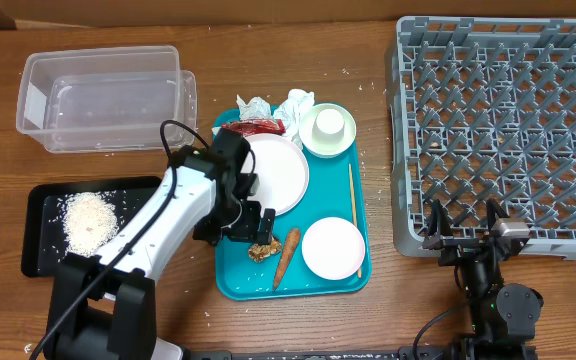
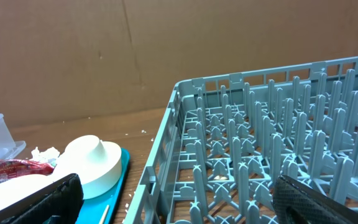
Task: Sort waste into correct bins and load items into the dishwasher
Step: 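Reach the left gripper down to the brown food scrap, then grasp the food scrap and drop it onto the black tray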
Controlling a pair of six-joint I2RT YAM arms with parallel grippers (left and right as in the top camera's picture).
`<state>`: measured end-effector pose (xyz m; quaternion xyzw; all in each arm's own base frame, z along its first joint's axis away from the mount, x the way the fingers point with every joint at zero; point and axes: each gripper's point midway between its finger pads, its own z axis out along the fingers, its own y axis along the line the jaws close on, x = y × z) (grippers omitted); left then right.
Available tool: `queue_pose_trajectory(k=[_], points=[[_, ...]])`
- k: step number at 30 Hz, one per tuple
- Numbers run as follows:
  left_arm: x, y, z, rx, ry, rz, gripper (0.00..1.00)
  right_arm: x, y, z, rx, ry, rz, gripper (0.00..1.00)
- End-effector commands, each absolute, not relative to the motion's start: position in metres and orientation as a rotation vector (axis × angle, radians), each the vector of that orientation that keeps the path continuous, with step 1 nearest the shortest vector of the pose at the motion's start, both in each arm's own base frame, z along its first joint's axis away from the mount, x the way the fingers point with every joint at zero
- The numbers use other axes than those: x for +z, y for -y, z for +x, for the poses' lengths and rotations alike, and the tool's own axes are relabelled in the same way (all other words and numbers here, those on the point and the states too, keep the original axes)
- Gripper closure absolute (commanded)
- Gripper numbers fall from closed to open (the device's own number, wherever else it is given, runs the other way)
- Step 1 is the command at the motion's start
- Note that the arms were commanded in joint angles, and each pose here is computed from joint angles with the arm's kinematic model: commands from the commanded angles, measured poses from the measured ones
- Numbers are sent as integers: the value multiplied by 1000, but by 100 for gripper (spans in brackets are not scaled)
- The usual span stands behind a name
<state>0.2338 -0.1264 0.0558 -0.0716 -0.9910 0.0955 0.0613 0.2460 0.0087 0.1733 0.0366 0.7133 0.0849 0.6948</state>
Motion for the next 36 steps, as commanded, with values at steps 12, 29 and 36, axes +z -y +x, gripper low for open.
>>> queue_pose_trajectory(k=[12, 29, 36], points=[[39, 137, 236, 23, 3059, -536, 0, 172, -6, 246, 181, -1587, 95, 0], [-13, 145, 227, -3, 2925, -540, 10, 172, -6, 246, 181, -1587, 95, 0], [-13, 152, 224, 44, 2919, -510, 37, 172, -6, 246, 182, -1587, 95, 0]])
